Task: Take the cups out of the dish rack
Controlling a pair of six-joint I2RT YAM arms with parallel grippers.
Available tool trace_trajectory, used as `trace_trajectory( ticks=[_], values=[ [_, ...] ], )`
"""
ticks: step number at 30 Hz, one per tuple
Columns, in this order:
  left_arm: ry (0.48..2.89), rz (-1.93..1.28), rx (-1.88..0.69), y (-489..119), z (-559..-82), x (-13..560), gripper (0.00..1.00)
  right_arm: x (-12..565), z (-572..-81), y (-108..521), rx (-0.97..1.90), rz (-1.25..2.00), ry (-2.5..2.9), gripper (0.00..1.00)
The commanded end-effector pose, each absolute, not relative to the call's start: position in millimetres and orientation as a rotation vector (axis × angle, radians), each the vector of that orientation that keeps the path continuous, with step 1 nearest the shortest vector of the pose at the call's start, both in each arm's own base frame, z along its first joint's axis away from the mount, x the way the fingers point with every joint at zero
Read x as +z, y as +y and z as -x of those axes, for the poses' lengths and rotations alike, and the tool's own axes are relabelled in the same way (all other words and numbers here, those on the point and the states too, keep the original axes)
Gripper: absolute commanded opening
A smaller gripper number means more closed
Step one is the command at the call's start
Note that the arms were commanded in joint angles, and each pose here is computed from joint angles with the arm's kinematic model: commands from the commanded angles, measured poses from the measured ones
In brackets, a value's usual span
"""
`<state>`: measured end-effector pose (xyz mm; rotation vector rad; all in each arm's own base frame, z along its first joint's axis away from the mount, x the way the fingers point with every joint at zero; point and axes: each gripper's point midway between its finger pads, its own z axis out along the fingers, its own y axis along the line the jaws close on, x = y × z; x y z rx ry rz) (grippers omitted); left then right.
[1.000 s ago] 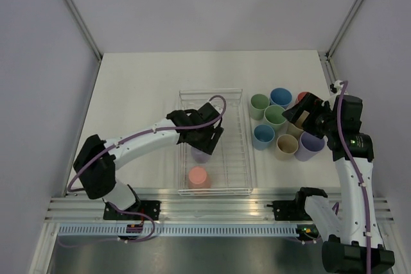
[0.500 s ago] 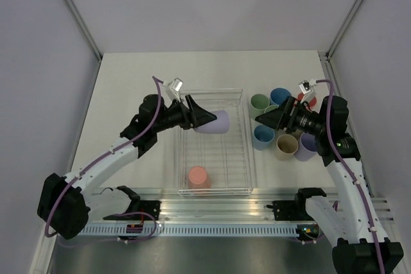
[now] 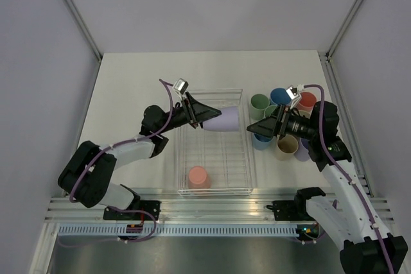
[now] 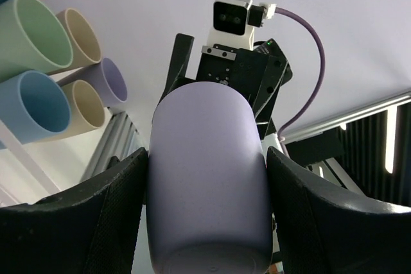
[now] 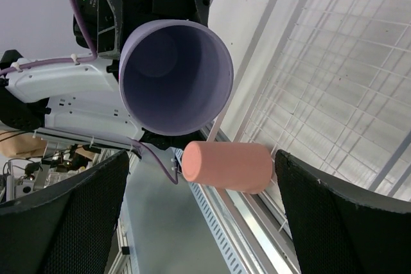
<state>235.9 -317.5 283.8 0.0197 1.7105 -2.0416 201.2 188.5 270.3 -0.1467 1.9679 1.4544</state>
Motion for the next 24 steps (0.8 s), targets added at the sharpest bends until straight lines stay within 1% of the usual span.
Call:
trace_trajectory(
  ticks=[1, 7, 11, 18, 22, 24],
  values=[
    [1.572, -0.128, -2.168, -319.7, -217.3, 320.4, 0.02, 286.5, -197.6, 197.5, 1.487, 0.237, 1.883, 0.98],
    [1.687, -0.158, -2.109, -332.3, -215.7, 307.0, 0.02, 299.0, -195.7, 206.5, 1.497, 0.295, 1.847, 0.98],
    [1.721, -0.175, -2.092, -337.4, -215.3, 301.6, 0.02, 298.8, -192.6, 213.7, 1.512, 0.316, 1.851, 0.98],
    [1.805, -0.164, -2.06, -345.4, -218.6, 285.4, 0.02, 316.3, -185.2, 222.6, 1.504, 0.393, 1.784, 0.98],
    [1.823, -0.168, -2.065, -351.0, -216.9, 281.2, 0.02, 314.1, -184.3, 228.8, 1.514, 0.404, 1.789, 0.95],
    [1.821, -0.178, -2.08, -356.6, -213.5, 282.5, 0.02, 312.6, -184.5, 232.7, 1.526, 0.412, 1.783, 0.89]
  ],
)
